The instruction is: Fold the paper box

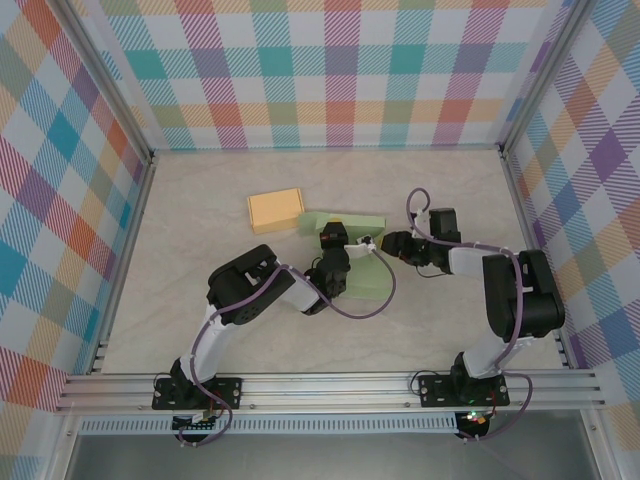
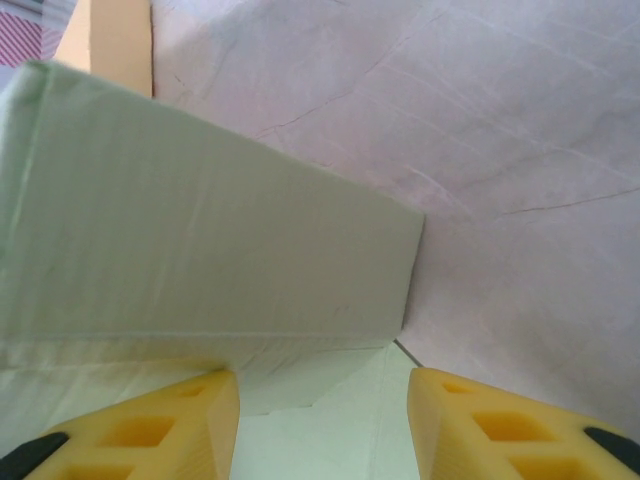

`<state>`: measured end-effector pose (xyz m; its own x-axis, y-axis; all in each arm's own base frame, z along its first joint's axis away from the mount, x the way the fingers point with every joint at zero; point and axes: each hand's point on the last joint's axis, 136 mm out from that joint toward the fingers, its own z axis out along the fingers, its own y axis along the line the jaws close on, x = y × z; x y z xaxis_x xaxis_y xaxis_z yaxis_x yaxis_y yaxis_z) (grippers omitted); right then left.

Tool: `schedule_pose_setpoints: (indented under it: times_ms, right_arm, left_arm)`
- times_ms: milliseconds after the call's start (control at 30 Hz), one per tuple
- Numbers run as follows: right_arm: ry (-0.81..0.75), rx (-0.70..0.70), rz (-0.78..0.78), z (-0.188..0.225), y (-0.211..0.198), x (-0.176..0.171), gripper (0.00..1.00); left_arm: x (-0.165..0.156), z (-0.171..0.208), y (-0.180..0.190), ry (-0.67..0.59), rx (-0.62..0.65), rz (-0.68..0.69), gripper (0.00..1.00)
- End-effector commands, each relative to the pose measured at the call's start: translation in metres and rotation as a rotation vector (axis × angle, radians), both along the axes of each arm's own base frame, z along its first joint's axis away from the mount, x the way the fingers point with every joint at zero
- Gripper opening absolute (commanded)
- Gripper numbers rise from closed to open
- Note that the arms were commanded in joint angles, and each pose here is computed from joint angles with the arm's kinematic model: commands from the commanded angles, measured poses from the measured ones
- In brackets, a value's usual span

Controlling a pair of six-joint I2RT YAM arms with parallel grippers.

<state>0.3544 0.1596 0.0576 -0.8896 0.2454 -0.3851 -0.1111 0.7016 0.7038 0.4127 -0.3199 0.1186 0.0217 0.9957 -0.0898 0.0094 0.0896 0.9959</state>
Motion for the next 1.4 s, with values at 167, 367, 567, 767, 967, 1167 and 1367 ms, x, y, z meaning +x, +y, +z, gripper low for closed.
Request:
schedule_pose_setpoints:
  times_ms: [167,367,567,767,967,1167,1367]
  right_arm:
    - [-0.144,-0.036,0.013,0.008,0.003,0.011,0.49]
    - [-0.188,-0.069,-0.012,0.007,0.001,0.027,0.49]
    - [-0.259,-0.144,-0.034,0.012,0.0,0.041,0.47]
    - [-0.334,-0.228,-0.059,0.015,0.0,0.049,0.42]
    - [-0.373,-0.287,-0.095,0.014,-0.003,0.059,0.47]
    - [-0.416,-0.297,-0.086,0.014,0.003,0.069,0.46]
    - [-0.449,-0.352,-0.079,0.012,0.006,0.073,0.36]
  left_arm:
    - [-0.005,-0.017,-0.003,0.036,0.053,-0.052,0.0]
    - [-0.008,-0.012,-0.006,0.037,0.049,-0.073,0.0]
    - [-0.01,-0.013,-0.009,0.041,0.055,-0.087,0.0]
    - [-0.012,-0.014,-0.013,0.044,0.051,-0.107,0.0]
    - [-0.014,-0.013,-0.016,0.05,0.044,-0.124,0.0]
    - [-0.014,-0.012,-0.018,0.05,0.037,-0.137,0.0]
    - [-0.014,-0.012,-0.02,0.05,0.03,-0.145,0.0]
